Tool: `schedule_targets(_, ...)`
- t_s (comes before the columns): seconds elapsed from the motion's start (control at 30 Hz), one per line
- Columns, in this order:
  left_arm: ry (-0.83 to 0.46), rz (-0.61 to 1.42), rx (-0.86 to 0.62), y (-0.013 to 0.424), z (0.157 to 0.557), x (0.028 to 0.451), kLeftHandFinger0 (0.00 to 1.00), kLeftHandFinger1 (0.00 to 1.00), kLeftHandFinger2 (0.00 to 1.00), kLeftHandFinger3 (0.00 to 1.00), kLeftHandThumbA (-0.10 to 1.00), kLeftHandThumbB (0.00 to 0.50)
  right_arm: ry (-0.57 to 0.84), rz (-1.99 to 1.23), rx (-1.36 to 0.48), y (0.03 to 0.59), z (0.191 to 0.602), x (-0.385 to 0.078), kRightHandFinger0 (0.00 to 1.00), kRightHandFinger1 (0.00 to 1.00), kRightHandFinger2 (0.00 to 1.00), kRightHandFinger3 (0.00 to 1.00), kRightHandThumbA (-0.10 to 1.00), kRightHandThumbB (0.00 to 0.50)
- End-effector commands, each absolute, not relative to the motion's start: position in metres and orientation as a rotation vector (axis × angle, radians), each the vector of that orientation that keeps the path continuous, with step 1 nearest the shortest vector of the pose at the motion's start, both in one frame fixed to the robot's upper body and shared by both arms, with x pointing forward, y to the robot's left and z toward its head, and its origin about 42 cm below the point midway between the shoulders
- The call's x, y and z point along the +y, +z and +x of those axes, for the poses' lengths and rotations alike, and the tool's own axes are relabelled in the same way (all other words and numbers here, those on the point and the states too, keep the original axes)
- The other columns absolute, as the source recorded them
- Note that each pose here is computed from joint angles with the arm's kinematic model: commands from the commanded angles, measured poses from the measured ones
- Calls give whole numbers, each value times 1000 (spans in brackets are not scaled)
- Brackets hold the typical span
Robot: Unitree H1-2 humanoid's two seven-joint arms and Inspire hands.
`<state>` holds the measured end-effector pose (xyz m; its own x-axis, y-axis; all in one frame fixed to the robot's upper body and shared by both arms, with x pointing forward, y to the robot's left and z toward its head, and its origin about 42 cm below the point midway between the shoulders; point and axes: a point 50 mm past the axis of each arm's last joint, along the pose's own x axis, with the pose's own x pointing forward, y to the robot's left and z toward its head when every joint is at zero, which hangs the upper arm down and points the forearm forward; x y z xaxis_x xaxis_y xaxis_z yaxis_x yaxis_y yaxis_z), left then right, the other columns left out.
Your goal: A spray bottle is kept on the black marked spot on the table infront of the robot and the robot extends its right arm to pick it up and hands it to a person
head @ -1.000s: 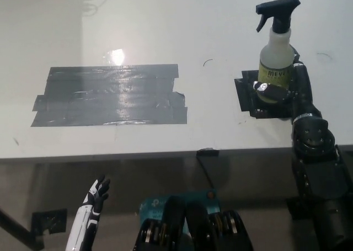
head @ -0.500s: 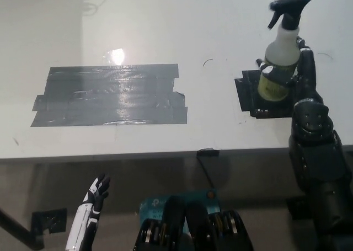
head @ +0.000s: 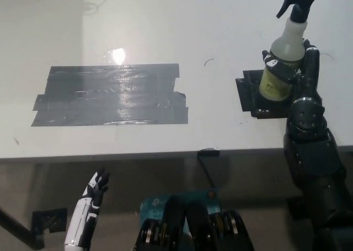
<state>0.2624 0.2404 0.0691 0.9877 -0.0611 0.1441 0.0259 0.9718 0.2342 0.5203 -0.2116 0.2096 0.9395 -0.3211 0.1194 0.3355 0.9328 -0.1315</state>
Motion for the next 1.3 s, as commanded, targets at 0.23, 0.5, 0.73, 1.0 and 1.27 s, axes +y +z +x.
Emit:
schedule_targets(0.23, -40, 239, -209, 76, 264, 243, 1000, 1000, 1000, 1000, 1000, 218, -300, -132, -480, 304, 515, -185, 76, 422, 806, 781, -100, 178)
schedule_targets(0.5, -48, 237, -203, 76, 266, 241, 1000, 1000, 1000, 1000, 1000, 236, -205, -132, -629, 370, 486, -143, 52, 369, 755, 735, -100, 177)
schedule_targets(0.73, -57, 245, -206, 77, 267, 240, 1000, 1000, 1000, 1000, 1000, 237, -144, -163, -605, 371, 493, -109, 35, 461, 835, 813, -100, 146)
schedule_targets(1.0, -65, 244, -200, 78, 268, 239, 1000, 1000, 1000, 1000, 1000, 240, -100, -193, -518, 350, 507, -71, 10, 440, 821, 823, -100, 149)
schedule_targets(1.27, -70, 257, -195, 77, 267, 239, 1000, 1000, 1000, 1000, 1000, 263, -36, -200, -444, 328, 521, -36, 0, 340, 712, 767, -100, 146)
